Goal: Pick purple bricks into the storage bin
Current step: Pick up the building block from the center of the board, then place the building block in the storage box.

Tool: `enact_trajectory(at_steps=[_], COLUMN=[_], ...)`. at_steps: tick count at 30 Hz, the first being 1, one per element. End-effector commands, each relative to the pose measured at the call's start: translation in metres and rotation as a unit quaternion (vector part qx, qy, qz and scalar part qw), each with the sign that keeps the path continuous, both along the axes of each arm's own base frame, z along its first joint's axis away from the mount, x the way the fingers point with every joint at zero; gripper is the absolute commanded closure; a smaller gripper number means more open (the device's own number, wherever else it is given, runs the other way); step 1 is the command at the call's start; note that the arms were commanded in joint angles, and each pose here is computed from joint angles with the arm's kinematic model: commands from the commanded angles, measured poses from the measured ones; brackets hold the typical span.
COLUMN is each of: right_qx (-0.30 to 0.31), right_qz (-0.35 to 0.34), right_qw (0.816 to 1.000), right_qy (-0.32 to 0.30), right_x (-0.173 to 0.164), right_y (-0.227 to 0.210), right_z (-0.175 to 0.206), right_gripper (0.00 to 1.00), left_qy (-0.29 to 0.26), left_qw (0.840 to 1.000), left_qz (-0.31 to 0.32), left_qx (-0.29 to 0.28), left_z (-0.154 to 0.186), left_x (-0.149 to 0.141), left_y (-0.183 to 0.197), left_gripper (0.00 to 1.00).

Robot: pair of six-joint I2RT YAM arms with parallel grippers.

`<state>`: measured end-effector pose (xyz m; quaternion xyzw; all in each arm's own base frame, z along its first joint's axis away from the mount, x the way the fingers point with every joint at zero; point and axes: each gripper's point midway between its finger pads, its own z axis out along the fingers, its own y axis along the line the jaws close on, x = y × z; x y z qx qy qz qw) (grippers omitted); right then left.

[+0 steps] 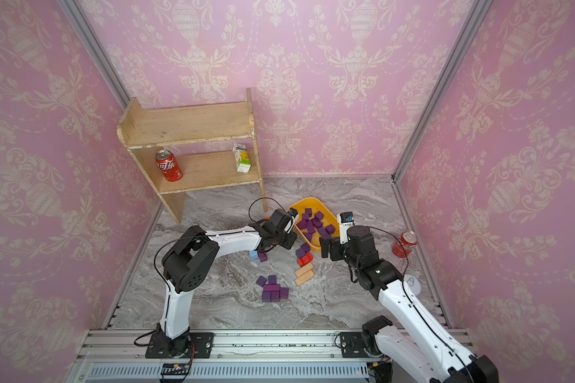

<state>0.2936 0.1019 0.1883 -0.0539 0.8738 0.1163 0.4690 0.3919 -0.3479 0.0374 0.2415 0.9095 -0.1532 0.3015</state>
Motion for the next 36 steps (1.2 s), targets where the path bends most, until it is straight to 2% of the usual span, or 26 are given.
enact_trajectory(at_steps=[1,8,15,23,36], right_qx=[0.0,0.003,0.007,0.005,0.003], right_qz=[-0.015,-0.021,-0.027,-0.043,-0.041], right_qw=[1.0,1.0,1.0,0.999,0.999], right_qy=[0.011,0.01,0.002,0.002,0.005], right_x=[-0.001,0.0,-0.001,0.0,0.001], right_y=[-0.005,-0.006,-0.008,-0.013,-0.012], right_z=[-0.007,-0.009,-0.008,-0.012,-0.015], right_gripper=[0.0,0.0,0.0,0.0,0.0], left_qy=[-0.024,-0.048,-0.073,-0.077,-0.092], left_qw=[1.0,0.999,0.997,0.996,0.995], left_qz=[0.001,0.01,-0.005,-0.022,-0.017], left_qx=[0.011,-0.013,-0.026,-0.036,0.026], left_z=[0.027,0.067,0.095,0.096,0.074], left_x=[-0.005,-0.008,-0.003,0.017,0.054], left_y=[0.008,0.009,-0.007,-0.035,-0.047], left_gripper=[0.79,0.79,0.79,0.79,0.76])
